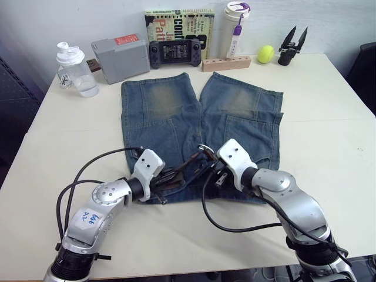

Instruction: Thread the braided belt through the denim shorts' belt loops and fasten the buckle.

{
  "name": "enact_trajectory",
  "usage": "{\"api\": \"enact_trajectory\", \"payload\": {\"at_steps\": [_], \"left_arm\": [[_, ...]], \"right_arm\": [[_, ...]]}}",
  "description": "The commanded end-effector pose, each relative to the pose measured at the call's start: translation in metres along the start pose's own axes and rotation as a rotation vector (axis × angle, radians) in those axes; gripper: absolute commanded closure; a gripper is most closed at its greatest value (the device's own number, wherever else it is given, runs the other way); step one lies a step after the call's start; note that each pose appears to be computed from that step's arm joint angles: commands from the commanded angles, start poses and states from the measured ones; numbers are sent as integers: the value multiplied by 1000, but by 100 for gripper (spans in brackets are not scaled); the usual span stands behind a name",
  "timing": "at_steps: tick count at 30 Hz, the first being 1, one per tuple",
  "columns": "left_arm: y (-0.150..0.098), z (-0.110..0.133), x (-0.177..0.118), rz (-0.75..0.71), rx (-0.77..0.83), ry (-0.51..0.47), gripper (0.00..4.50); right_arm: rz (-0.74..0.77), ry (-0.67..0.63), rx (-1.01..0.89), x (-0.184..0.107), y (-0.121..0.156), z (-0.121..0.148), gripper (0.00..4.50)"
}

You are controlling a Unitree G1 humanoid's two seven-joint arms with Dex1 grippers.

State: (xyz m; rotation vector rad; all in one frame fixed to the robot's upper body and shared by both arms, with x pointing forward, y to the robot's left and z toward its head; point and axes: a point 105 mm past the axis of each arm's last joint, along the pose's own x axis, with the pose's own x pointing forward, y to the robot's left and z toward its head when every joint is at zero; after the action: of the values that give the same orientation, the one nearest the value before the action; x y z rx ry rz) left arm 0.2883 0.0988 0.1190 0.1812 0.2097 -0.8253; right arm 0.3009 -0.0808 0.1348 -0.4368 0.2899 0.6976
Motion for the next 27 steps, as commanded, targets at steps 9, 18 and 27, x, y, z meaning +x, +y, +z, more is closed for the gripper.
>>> {"api": "enact_trajectory", "payload": {"at_steps": [9, 18, 27], "left_arm": [[-9, 16, 12, -19, 15, -57, 450], [-14, 18, 7, -31, 26, -70, 450], [-14, 26, -1, -16, 56, -82, 450]], "right_arm": [[85, -38, -47, -3, 17, 13, 443], [76, -5, 0, -1, 12, 6, 443], [94, 39, 13, -2, 9, -5, 443]]}}
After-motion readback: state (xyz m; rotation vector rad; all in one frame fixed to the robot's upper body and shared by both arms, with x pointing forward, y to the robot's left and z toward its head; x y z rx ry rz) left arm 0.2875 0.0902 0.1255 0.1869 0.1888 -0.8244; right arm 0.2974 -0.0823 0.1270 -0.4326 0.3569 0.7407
